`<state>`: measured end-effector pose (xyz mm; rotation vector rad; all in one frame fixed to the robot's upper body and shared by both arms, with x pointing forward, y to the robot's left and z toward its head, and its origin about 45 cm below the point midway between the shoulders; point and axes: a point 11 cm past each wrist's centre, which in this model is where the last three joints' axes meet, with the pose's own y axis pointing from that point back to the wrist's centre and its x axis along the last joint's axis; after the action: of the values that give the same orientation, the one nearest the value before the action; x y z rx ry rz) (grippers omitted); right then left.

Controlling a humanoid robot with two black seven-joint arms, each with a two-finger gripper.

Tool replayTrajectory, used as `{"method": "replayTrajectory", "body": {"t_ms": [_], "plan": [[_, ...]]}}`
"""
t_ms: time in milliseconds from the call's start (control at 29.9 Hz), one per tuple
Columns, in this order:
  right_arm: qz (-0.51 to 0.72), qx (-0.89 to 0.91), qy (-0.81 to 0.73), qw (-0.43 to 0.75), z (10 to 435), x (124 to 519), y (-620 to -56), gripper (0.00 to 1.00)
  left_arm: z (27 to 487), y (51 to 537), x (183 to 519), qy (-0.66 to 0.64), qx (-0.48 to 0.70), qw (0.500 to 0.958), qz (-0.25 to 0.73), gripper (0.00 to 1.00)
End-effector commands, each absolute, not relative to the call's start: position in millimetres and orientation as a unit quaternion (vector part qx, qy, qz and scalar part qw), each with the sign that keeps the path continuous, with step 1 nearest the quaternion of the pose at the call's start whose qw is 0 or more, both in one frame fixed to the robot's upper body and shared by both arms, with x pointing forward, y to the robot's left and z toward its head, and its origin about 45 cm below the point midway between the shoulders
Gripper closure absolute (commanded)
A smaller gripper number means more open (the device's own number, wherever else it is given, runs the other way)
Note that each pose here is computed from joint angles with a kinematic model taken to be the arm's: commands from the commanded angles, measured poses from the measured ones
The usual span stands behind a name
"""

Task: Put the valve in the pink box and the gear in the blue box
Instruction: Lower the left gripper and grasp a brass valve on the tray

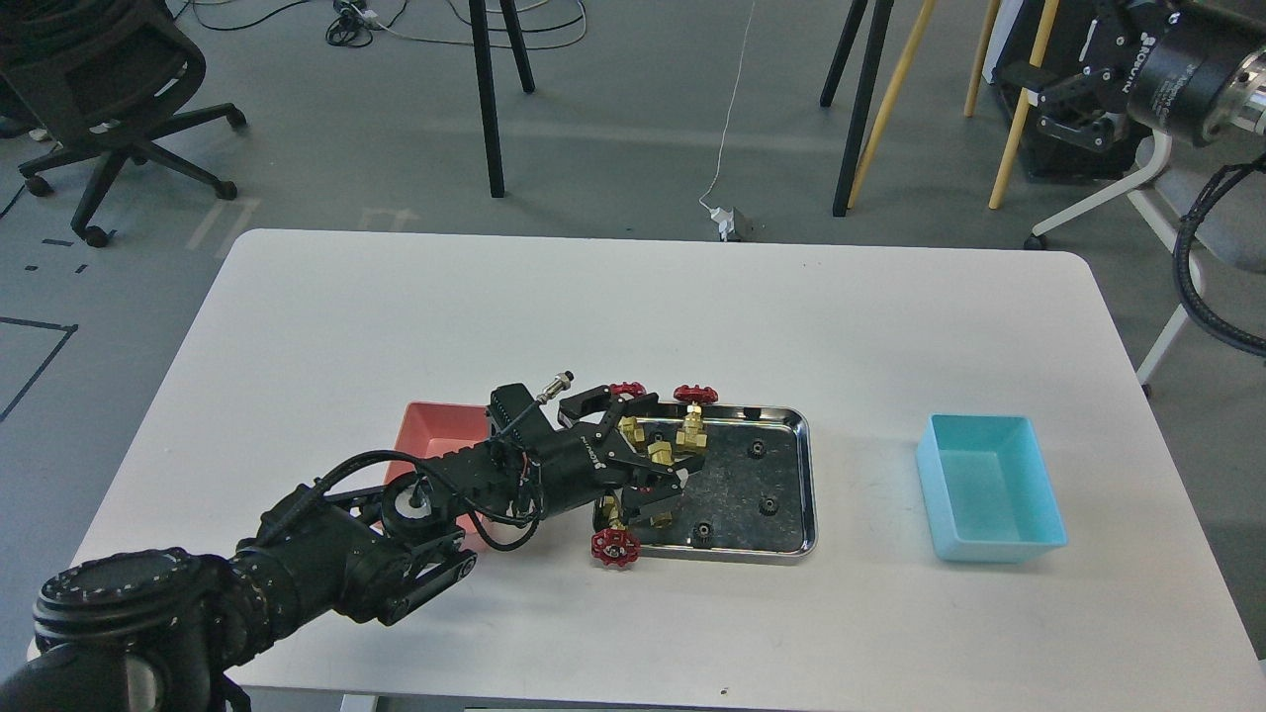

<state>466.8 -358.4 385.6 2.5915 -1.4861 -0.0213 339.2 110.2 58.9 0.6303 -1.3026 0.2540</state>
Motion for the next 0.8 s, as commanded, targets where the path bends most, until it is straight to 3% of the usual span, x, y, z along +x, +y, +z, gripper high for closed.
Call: {"method": "replayTrajectory", "body": {"t_ms": [0,234,568,769], "plan": [[-0.008,0.862,-0.501,0.078,384,467,-362,0.00,57,112,339,-0.594,0.290,0.742,0.115,0.07],[-0.008,0.862,-0.501,0.079,384,468,-363,0.00,43,111,322,-0.599,0.292,0.743,0.065,0.10],[-0.009,0.862,-0.501,0.079,384,468,-362,0.00,43,115,326,-0.595,0.300,0.742,0.074,0.14],[-0.008,0.861,-0.502,0.079,384,468,-363,0.00,42,116,326,-0.593,0.301,0.743,0.076,0.24]]}}
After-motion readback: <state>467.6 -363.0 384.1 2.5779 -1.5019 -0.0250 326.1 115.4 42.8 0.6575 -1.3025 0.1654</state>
